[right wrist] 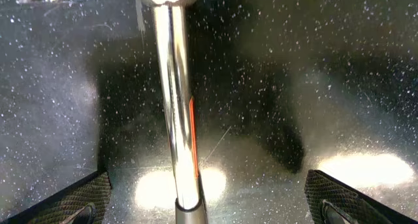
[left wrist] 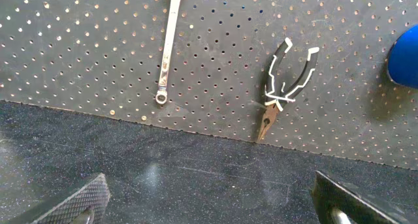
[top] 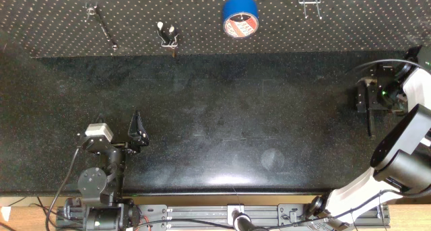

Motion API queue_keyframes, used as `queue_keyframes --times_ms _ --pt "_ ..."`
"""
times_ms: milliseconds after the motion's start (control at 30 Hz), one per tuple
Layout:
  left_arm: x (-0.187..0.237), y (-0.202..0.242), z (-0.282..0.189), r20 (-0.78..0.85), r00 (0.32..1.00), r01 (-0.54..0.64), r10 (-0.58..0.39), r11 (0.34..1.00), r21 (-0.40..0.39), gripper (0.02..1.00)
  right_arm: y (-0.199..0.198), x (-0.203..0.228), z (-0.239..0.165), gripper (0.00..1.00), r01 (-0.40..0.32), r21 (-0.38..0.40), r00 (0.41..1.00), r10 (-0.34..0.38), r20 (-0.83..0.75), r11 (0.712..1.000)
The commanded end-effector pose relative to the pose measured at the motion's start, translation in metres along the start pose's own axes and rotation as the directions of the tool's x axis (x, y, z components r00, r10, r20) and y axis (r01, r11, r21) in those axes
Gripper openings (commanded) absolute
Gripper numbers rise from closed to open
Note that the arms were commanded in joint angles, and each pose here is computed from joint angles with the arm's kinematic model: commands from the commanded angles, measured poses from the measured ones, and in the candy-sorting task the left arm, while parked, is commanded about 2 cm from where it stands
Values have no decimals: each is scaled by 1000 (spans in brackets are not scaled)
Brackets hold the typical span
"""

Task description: Place Tools Onto Pegboard

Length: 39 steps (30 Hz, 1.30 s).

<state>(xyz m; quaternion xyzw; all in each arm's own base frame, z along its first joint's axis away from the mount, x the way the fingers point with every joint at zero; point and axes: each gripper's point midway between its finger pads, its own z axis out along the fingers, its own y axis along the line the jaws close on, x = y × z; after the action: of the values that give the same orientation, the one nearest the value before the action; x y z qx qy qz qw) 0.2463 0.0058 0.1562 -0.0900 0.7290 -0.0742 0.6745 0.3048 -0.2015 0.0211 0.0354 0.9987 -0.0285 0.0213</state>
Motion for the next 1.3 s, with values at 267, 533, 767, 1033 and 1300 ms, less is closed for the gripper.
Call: queue_keyframes --times_ms 267,533,767,1033,1300 --pt "0 2 0 4 1000 -2 2 1000 -7 996 1 2 12 281 17 -8 999 -17 -43 1000" --pt "0 2 0 4 1000 -2 2 1000 -7 996 12 -2 6 77 28 -10 999 -28 -43 1000" --pt "0 2 0 4 1000 -2 2 1000 -7 996 24 -20 -49 75 -8 -27 991 11 131 1000" --pt "0 2 0 4 1000 -2 2 1000 -7 996 66 -30 -118 75 -5 -6 855 7 519 1000" --pt "0 2 0 4 1000 -2 2 1000 -7 996 132 -15 -154 75 17 -27 612 11 791 999"
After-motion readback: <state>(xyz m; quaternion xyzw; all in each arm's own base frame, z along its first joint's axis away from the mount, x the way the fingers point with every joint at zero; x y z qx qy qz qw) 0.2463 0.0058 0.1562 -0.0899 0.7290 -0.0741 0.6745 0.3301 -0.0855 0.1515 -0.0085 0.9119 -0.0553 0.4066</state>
